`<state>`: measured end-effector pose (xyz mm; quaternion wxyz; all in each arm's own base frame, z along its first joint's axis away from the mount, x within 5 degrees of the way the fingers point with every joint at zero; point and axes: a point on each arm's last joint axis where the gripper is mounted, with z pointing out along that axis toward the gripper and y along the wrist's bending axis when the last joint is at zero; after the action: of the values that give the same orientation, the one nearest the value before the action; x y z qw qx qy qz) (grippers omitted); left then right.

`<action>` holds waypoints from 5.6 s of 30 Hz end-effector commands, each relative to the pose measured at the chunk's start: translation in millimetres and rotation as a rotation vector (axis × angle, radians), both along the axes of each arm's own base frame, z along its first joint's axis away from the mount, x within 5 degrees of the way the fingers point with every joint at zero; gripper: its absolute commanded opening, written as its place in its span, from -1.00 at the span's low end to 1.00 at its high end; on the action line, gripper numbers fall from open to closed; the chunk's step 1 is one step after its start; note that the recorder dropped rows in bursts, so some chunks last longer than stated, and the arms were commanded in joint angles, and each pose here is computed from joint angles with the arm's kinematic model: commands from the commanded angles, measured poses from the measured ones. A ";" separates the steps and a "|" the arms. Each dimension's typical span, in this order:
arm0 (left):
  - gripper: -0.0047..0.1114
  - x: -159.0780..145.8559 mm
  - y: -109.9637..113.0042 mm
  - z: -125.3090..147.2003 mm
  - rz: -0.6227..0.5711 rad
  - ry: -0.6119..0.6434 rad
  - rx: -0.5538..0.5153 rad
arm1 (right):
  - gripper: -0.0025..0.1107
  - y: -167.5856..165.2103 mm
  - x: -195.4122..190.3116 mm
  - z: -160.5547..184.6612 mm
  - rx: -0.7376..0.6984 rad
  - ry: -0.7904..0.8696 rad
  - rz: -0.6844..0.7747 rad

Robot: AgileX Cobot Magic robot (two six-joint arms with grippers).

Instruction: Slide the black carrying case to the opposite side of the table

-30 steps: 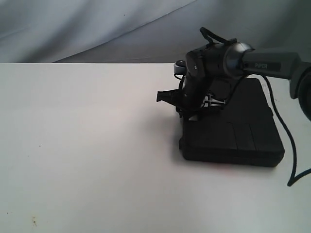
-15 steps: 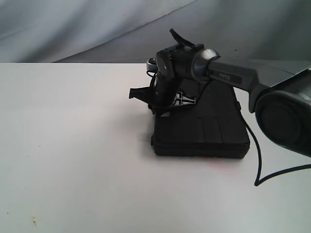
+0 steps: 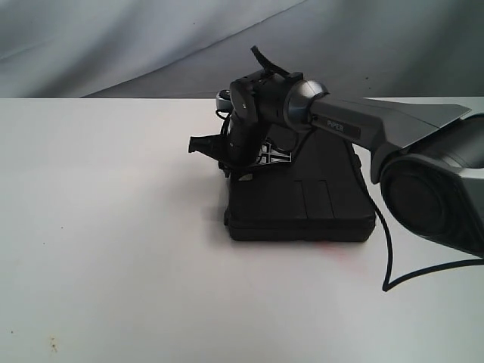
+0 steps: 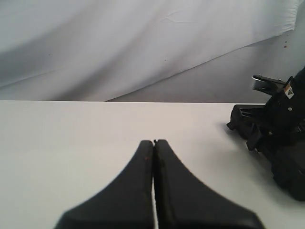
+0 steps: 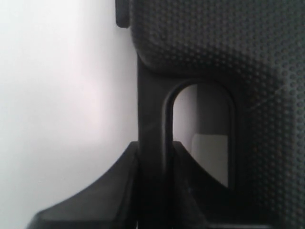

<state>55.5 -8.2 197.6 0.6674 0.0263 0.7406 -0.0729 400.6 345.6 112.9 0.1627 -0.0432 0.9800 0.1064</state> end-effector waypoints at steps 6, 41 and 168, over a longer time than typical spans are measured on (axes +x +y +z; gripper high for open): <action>-0.92 -0.1 0.0 -1.1 0.001 -0.001 -0.006 | -0.96 8.8 -6.0 -11.6 0.043 0.039 -0.016; -0.92 -0.1 0.0 -1.1 0.001 -0.001 -0.006 | -0.12 -3.7 -0.8 45.2 0.015 -0.073 0.003; -0.92 -0.1 0.0 -1.1 0.001 -0.001 -0.006 | -0.96 -335.5 -345.0 90.0 0.048 -1.201 -0.100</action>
<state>55.5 -8.2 197.6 0.6674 0.0263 0.7406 -0.0729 55.7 10.4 202.7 0.6883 -0.0471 0.7196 0.0793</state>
